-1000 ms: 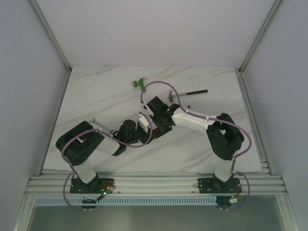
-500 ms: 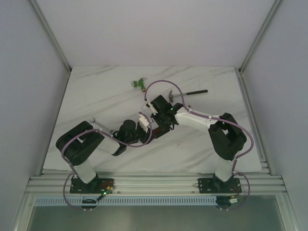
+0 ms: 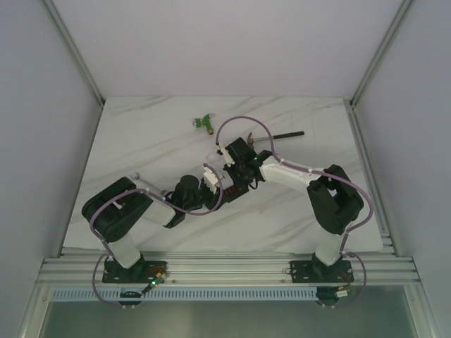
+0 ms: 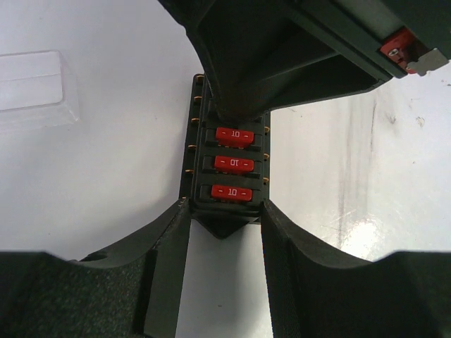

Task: Snap on the fuse box
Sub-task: Install the fuse at the fuse box base.

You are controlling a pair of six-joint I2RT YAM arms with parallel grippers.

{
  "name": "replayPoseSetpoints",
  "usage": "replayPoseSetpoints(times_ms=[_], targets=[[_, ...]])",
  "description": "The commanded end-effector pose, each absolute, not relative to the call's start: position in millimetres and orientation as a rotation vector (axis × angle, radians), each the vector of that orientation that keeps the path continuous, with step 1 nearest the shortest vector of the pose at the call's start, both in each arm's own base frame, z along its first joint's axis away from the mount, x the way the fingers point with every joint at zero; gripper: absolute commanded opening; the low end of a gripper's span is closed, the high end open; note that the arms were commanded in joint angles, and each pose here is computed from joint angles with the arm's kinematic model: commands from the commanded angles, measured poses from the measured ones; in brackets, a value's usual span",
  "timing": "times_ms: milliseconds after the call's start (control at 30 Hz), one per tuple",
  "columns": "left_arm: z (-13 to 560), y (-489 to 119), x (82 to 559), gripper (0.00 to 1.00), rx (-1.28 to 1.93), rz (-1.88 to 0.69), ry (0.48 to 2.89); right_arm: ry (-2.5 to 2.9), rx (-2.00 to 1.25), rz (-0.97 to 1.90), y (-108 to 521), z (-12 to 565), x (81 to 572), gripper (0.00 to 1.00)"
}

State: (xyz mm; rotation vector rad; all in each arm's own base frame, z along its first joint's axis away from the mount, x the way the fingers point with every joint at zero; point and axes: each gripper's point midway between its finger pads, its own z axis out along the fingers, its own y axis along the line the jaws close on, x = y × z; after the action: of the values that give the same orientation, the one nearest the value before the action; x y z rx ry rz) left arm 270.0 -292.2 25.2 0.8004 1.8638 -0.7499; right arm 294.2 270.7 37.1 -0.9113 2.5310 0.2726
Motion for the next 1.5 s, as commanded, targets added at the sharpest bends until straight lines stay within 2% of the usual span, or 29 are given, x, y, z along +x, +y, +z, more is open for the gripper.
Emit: replayPoseSetpoints(times_ms=[0, 100, 300, 567, 867, 1467], targets=[[16, -282, 271, 0.23, 0.775, -0.726, 1.913, 2.825, -1.035, -0.028, 199, -25, 241, 0.0], [16, -283, 271, 0.23, 0.778, -0.729, 1.912, 2.761, -1.012, 0.049, 217, -1, 250, 0.0], [17, -284, 270, 0.26, 0.786, -0.73, 1.912, 2.671, -0.98, 0.148, 243, 35, 265, 0.19], [18, -285, 269, 0.28, 0.795, -0.736, 1.908, 2.609, -0.942, 0.221, 261, 63, 277, 0.34], [19, -285, 269, 0.28, 0.796, -0.737, 1.907, 2.577, -0.913, 0.239, 271, 79, 288, 0.36], [17, -286, 269, 0.28, 0.801, -0.743, 1.911, 2.621, -0.93, 0.22, 278, 58, 292, 0.29]])
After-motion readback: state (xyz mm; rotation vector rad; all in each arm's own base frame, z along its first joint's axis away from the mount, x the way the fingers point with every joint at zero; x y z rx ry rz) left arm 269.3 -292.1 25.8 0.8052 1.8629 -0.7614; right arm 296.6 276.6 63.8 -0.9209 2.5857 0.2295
